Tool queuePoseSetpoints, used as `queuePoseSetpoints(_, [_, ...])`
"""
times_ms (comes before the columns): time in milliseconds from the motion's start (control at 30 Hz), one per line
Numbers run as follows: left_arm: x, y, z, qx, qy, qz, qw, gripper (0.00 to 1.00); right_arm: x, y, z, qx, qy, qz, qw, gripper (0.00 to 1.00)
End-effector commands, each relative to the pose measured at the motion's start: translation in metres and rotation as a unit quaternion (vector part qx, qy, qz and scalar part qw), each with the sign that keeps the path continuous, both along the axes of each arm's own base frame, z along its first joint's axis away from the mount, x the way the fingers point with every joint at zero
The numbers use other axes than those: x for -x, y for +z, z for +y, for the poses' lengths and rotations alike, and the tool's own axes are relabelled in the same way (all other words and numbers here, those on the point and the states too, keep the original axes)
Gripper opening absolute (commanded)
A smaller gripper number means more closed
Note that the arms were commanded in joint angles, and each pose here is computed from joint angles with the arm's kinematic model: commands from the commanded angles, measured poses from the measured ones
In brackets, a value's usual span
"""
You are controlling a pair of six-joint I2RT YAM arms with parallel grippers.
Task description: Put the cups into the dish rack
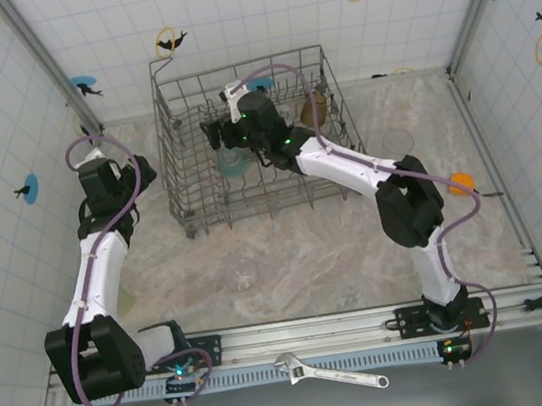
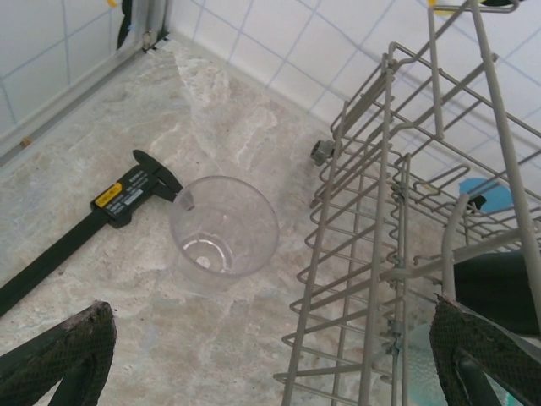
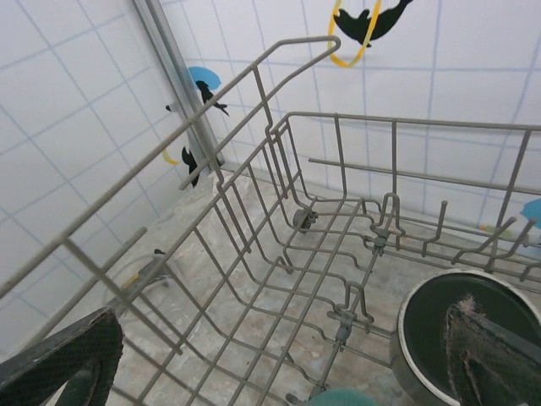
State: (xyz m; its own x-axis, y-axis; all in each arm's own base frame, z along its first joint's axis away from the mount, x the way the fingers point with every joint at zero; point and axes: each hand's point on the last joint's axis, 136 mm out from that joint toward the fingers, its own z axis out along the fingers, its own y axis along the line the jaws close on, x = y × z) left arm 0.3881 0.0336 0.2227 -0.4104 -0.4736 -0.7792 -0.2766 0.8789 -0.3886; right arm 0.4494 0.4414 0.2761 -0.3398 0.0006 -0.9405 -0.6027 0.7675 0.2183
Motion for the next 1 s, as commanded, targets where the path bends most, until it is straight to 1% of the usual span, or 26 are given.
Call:
queuePoseSetpoints(0, [0.004, -0.001, 0.015, -0.018, 0.034, 0.005, 0.999, 0.97, 0.017, 0.024, -0.019, -0.001, -0.003, -0.014, 1.0, 1.0])
queuePoseSetpoints(167, [0.008, -0.003, 0.025, -0.027, 0.071, 0.006, 0.997, 0.97, 0.034, 0.026, -0.049, 0.008, -0.007, -0.009, 1.0, 1.0])
queuePoseSetpoints(367, [0.03, -0.032, 0.038, -0.005, 0.137, 0.049, 0.989, 0.97, 0.056, 0.007, -0.093, 0.028, -0.017, 0.024, 0.999, 1.0])
queuePoseSetpoints(467, [0.045, -0.037, 0.048, 0.004, 0.186, 0.068, 0.98, 0.97, 0.064, -0.004, -0.114, 0.027, -0.026, 0.037, 0.999, 1.0])
queuePoseSetpoints(567, [0.063, -0.038, 0.062, 0.019, 0.256, 0.076, 0.963, 0.97, 0.072, -0.015, -0.131, 0.027, -0.033, 0.046, 0.998, 1.0])
queuePoseSetpoints(700, [0.082, -0.031, 0.07, 0.044, 0.308, 0.061, 0.948, 0.97, 0.08, -0.026, -0.15, 0.029, -0.036, 0.057, 0.997, 1.0])
queuePoseSetpoints(733, [0.088, -0.028, 0.073, 0.05, 0.329, 0.055, 0.941, 0.97, 0.08, -0.022, -0.153, 0.019, -0.037, 0.048, 0.998, 1.0])
queuePoseSetpoints(800, [0.108, -0.025, 0.083, 0.062, 0.387, 0.049, 0.919, 0.97, 0.082, -0.023, -0.162, 0.017, -0.041, 0.048, 0.998, 1.0])
queuePoseSetpoints(867, [0.125, -0.022, 0.09, 0.064, 0.429, 0.053, 0.899, 0.97, 0.085, -0.026, -0.171, 0.013, -0.046, 0.047, 0.998, 1.0])
queuePoseSetpoints(967, [0.135, -0.018, 0.094, 0.048, 0.443, 0.072, 0.892, 0.97, 0.089, -0.028, -0.183, 0.002, -0.05, 0.047, 0.998, 1.0])
